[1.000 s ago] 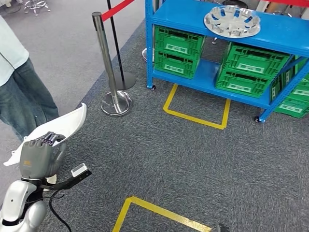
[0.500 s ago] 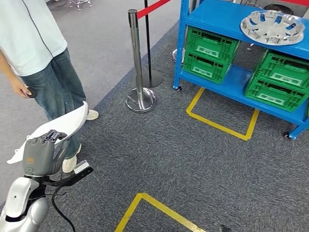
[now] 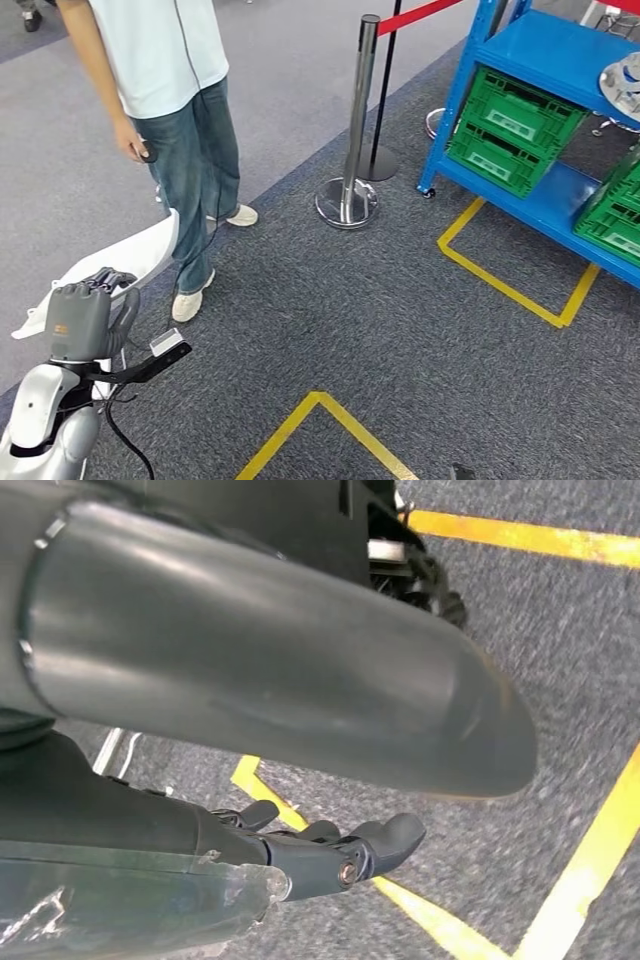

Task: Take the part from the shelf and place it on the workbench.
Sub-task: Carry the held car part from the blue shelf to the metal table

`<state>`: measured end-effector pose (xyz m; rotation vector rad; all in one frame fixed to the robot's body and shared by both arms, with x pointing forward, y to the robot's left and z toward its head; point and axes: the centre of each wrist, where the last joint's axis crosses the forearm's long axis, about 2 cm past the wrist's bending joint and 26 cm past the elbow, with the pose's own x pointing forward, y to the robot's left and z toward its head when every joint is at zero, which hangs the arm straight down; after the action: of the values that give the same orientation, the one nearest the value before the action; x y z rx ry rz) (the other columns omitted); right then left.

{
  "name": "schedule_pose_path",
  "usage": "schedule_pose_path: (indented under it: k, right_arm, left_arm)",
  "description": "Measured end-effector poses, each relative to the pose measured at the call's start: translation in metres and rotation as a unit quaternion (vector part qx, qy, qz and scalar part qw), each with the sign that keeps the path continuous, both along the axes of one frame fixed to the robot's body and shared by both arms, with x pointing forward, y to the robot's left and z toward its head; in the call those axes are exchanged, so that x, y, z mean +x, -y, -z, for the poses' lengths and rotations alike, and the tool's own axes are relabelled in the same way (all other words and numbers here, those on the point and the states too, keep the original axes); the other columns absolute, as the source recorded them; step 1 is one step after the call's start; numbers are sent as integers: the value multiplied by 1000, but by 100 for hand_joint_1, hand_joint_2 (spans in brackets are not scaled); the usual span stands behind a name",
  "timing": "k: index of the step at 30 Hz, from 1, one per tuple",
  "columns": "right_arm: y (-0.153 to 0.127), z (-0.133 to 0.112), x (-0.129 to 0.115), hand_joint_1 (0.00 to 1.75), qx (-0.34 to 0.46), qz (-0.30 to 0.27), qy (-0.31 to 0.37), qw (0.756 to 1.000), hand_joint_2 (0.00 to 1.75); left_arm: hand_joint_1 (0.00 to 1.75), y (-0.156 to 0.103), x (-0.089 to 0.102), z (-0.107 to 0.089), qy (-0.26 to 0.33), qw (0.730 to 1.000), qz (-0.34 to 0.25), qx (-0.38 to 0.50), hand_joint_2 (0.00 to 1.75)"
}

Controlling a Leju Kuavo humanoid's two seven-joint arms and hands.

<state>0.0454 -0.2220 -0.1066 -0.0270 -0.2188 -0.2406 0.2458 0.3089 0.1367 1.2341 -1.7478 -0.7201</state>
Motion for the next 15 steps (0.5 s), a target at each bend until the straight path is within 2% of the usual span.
schedule_pose_path:
  k: [15]
  right_arm:
    - [0, 0, -4, 0, 1, -1, -4, 1000, 0]
  left_arm:
    - [175, -1, 2, 0, -6, 1000, -2, -4, 175]
